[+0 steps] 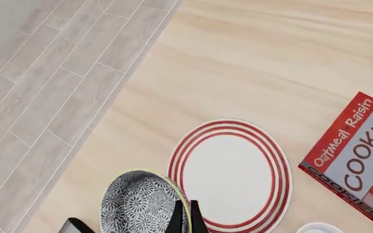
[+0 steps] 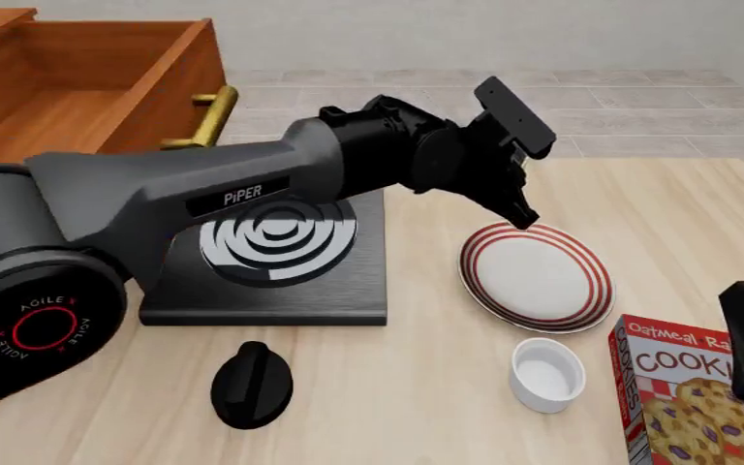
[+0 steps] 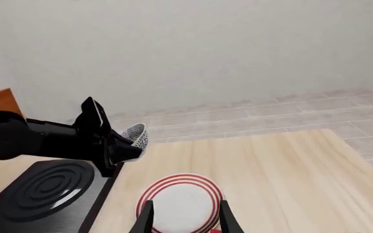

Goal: Pick the akita bowl in the top layer of the wooden cabinet and place it on the plate.

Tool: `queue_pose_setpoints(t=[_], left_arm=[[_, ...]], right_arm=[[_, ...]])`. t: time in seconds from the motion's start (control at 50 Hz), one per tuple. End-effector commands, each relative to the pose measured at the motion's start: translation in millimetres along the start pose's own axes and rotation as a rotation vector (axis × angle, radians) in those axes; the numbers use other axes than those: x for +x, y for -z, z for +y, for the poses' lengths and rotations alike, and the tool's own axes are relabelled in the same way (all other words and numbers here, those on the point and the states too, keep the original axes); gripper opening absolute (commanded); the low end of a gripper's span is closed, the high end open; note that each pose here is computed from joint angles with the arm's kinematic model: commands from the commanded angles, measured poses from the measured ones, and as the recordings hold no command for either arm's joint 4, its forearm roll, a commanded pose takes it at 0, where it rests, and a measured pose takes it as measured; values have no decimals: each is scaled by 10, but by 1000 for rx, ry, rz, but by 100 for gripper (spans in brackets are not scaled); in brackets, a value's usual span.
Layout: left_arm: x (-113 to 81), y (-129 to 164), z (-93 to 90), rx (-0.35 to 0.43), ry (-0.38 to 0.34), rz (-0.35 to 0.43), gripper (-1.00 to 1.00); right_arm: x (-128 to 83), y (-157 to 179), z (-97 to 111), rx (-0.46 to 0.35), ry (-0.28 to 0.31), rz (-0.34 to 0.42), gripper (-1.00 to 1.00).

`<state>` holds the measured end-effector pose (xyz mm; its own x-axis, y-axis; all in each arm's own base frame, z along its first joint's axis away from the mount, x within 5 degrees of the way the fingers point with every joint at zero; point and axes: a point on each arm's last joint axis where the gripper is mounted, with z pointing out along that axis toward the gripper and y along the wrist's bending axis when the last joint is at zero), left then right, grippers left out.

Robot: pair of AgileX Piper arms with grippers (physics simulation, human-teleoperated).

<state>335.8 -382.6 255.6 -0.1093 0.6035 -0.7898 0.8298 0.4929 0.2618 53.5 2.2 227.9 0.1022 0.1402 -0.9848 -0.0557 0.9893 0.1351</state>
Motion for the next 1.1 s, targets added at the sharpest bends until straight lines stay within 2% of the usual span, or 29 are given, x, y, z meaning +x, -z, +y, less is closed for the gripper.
queue_pose_setpoints(t=[0.02,0.54,0.7,1.1], left_arm=[[-27,-95,-58,4,-1,-13,-100],[72,-404,-207,26,12,-2,-100],[161,-560,-225,29,11,16,-100],[237,-777,-455,61,28,28,-100]], right_arm=[[-11,1,-2,6,-9,-1,100],[0,1,-10,18,-18,-5,100],[-3,-2,-11,21,-21,-4,100],[29,-2,-19,27,-37,-2,100]])
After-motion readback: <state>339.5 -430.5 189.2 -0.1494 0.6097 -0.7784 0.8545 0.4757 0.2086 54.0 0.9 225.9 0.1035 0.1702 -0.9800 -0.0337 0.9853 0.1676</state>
